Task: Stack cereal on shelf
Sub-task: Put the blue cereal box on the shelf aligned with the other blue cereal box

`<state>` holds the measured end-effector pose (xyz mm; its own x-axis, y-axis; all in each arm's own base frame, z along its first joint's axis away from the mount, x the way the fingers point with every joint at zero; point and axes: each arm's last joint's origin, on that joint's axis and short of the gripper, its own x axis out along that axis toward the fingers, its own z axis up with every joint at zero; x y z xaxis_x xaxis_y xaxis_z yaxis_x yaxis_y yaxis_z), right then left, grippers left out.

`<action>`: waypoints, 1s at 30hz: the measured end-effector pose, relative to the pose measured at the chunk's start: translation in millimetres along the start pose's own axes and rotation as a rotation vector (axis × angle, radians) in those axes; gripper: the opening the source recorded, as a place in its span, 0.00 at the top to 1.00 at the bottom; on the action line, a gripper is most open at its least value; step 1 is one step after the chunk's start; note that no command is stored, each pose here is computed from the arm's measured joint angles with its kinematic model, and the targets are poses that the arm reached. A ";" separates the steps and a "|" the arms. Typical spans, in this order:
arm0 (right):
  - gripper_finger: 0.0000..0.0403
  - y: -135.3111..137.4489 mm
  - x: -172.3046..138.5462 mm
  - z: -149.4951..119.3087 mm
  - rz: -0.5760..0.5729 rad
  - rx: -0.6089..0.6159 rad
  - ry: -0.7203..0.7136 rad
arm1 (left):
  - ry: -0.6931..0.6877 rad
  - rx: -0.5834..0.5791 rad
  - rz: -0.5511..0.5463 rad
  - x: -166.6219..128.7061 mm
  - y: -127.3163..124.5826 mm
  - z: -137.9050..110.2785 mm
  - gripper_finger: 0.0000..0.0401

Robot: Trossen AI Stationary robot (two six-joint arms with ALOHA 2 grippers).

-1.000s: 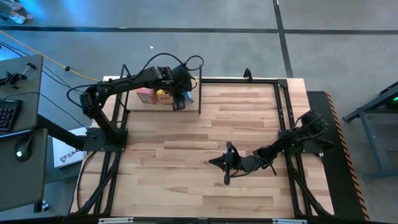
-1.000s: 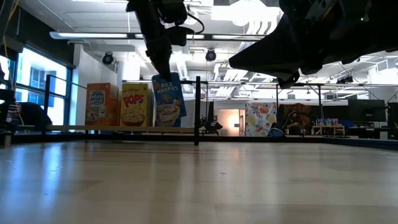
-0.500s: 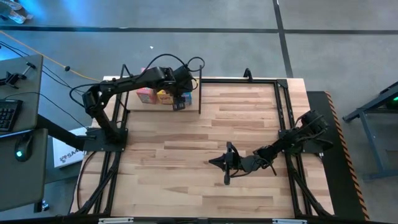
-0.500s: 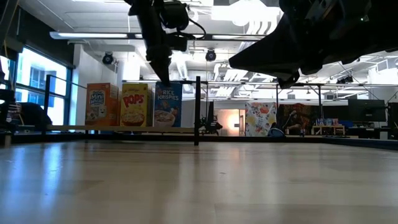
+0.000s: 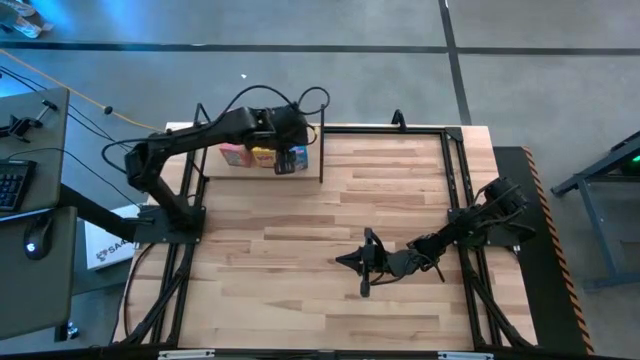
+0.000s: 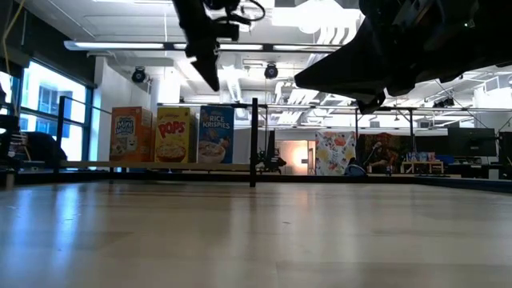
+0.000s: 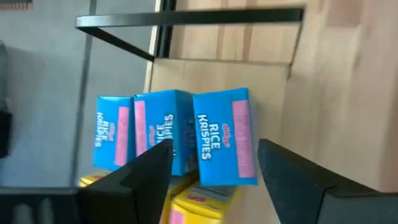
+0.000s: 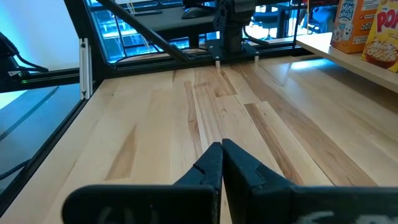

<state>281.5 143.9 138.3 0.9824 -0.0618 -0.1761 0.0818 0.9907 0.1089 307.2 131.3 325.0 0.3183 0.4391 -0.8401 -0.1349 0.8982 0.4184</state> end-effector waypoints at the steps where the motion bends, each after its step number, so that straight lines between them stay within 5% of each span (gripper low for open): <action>1: 1.00 0.0 0.0 0.0 0.000 0.000 0.000 | -0.018 -0.028 -0.013 -4.3 -1.2 -1.0 0.45; 6: 1.00 0.0 0.0 0.0 0.000 -0.003 0.000 | -0.155 -0.094 -0.122 -7.6 -28.7 -18.7 0.62; 15: 1.00 -0.1 0.0 -0.6 -0.001 -0.011 0.005 | -0.367 -0.264 0.000 36.9 -75.4 -60.5 0.97; 30: 1.00 -0.9 0.1 -2.6 -0.008 -0.010 0.022 | -0.299 -0.353 0.170 66.2 -69.4 -69.6 1.00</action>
<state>281.0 143.3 135.7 0.9777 -0.0674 -0.1989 0.0882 0.9913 0.0977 272.2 99.4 216.4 0.5129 0.6013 -0.6127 -0.5012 0.7892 0.3549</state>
